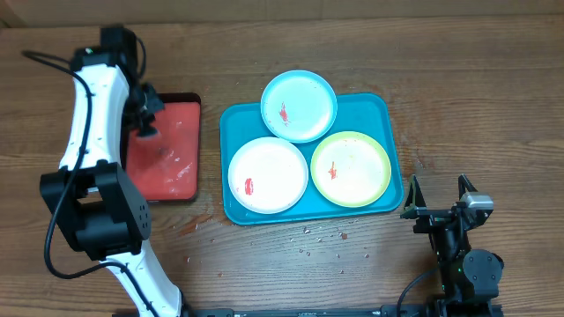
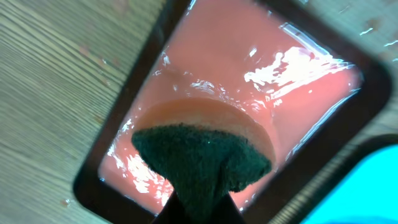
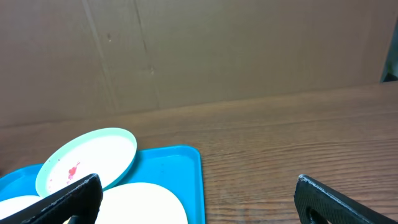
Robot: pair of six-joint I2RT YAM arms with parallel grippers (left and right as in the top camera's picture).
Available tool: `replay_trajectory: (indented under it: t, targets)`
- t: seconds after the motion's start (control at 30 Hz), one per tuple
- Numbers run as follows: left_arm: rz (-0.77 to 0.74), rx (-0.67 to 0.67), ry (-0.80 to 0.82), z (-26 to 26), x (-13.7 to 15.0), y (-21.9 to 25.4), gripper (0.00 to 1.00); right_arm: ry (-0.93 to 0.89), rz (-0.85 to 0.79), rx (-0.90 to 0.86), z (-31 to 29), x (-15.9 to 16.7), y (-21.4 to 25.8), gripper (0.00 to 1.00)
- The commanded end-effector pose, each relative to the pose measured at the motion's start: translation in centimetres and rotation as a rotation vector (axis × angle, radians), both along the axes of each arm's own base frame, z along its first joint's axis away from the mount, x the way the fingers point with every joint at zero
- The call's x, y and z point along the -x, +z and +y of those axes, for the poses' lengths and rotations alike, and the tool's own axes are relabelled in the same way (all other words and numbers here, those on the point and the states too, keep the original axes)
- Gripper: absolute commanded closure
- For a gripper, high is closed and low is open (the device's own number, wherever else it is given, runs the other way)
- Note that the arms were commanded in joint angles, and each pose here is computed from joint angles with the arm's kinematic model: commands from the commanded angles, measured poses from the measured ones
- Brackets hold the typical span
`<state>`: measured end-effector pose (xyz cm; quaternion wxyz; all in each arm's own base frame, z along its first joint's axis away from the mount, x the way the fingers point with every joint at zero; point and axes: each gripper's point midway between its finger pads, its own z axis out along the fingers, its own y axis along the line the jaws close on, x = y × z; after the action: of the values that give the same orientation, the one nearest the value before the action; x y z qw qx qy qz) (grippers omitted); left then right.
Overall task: Clean dirty plates on tray and stack at the side
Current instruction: 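Lift the sponge up from the red tray with the left gripper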
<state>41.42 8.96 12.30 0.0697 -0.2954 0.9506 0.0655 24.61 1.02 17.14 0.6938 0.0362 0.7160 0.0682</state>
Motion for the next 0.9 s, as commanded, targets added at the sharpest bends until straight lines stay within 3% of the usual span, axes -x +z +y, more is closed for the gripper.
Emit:
replay_trajectory:
  t: [0.0,0.13,0.2,0.33,0.7,0.87]
  targets:
    - [-0.07,0.025,-0.015,-0.2,-1.1,3.5,0.96,0.001,0.0,-0.003,0.1,0.0,-0.3,0.0]
    - [-0.027,-0.022,0.0,0.6,-0.4,1.5,0.95,0.001,0.0,-0.003,0.1,0.0,-0.3,0.0]
    - [-0.003,-0.038,0.029,0.9,0.1,-3.0,0.96,0.001,0.0,-0.003,0.1,0.0,-0.3,0.0]
    - [0.019,0.076,-0.024,-1.2,1.0,-6.9,0.96,0.001,0.0,-0.003,0.1,0.0,-0.3,0.0]
    - [-0.065,0.067,-0.095,-1.4,-1.0,4.3,0.96,0.001,0.0,-0.003,0.1,0.0,-0.3,0.0]
    - [0.017,-0.001,-0.05,-0.2,0.4,1.0,0.96,0.001,0.0,-0.003,0.1,0.0,-0.3,0.0]
